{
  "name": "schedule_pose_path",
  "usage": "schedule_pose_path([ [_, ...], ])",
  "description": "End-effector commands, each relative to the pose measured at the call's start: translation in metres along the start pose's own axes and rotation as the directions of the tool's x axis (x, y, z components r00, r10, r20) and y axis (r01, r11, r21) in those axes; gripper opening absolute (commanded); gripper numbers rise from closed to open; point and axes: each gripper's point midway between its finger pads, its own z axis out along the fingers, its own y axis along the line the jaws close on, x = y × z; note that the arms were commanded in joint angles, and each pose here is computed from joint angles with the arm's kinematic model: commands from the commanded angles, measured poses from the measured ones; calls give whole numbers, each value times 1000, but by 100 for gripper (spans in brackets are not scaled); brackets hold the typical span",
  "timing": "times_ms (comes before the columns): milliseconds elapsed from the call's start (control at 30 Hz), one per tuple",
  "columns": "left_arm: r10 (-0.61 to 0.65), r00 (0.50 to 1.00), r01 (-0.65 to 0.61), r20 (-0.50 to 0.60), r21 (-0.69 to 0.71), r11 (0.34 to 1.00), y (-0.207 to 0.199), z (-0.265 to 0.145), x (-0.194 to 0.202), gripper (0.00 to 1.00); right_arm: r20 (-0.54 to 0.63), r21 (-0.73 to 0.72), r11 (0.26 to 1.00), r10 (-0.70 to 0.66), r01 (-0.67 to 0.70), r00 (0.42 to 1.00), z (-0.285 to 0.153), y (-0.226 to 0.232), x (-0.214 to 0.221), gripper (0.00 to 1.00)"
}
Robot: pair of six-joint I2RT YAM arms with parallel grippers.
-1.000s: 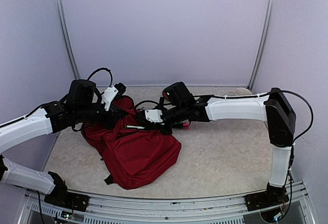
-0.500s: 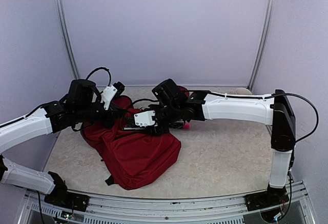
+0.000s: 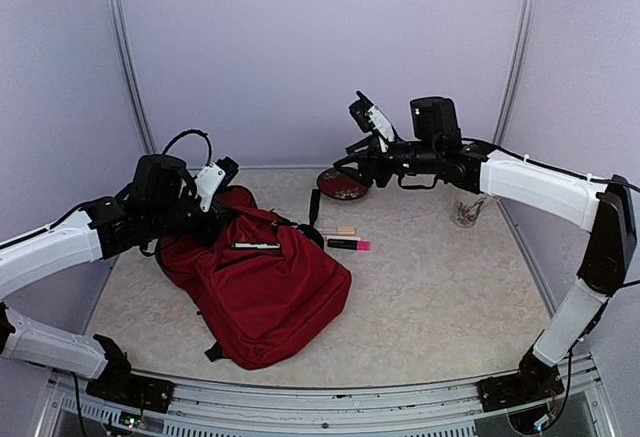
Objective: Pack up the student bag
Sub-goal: Pick up the pen from the center of the board.
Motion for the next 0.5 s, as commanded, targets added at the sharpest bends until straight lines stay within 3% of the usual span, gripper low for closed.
schedule_pose_path([
  [0,-22,997,33,68,-170,985,37,-17,-23,0,-321,324,904,382,-279,867,9,-58,137,60],
  [233,-47,997,63,65,-268,961,58,-34,-18,0,-585,367,901,416,-230,696,28,-63,231,59],
  [467,-60,998,68,36,-299,952,64,-46,-12,0,-682,313,939,329,-146,653,53,-68,268,60],
])
